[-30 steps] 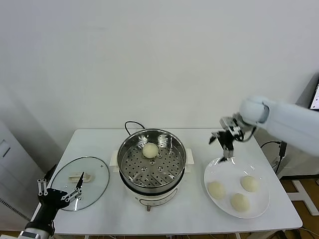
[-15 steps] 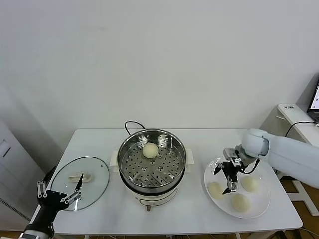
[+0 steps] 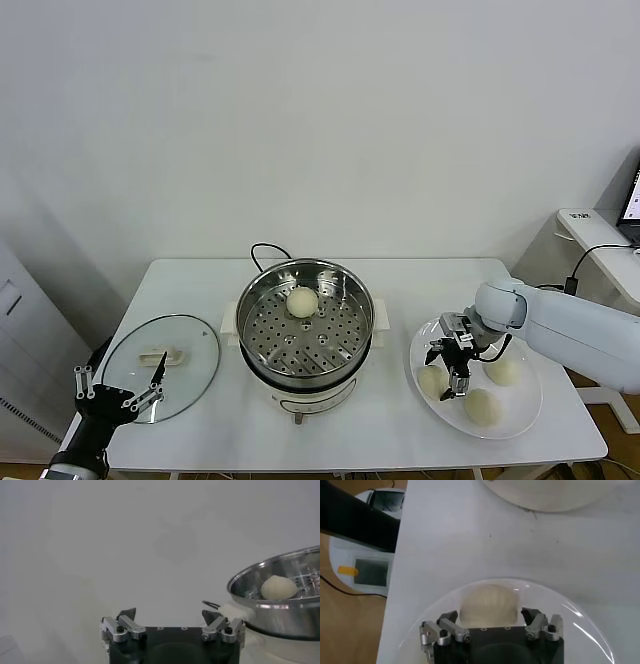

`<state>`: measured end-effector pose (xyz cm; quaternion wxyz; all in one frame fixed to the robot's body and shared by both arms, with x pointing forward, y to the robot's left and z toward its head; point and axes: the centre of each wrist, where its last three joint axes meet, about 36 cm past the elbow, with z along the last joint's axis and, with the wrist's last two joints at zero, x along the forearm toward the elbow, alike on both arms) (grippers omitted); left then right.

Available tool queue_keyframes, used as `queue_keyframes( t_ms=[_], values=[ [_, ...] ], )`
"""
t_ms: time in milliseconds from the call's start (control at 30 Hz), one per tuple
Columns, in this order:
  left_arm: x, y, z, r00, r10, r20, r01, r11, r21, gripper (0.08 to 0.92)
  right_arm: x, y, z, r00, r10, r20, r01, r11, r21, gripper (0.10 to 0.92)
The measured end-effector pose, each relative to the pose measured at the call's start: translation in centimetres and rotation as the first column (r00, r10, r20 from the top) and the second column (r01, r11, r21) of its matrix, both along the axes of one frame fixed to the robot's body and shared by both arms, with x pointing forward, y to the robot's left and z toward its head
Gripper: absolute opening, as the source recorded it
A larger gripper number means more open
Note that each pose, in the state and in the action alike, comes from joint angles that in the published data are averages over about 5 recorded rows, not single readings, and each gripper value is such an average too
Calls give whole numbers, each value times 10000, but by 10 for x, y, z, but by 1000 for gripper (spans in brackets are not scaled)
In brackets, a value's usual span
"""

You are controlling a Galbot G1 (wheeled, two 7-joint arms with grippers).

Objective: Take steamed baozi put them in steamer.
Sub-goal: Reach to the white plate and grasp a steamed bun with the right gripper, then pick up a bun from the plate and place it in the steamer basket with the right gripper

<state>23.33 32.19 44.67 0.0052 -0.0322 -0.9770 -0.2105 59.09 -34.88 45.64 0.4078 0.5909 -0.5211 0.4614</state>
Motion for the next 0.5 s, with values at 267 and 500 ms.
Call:
queue_keyframes(
  t_ms=[267, 500],
  values=[
    [1, 0, 2, 10000, -8, 26, 8, 10000, 24, 823, 4, -2, 20, 10000, -32, 27, 31, 9999, 125, 411],
    [2, -1, 7, 9999, -39, 134, 39, 10000, 61, 823, 30, 5, 93, 9992, 86, 395, -107, 9985, 532, 341]
  ],
)
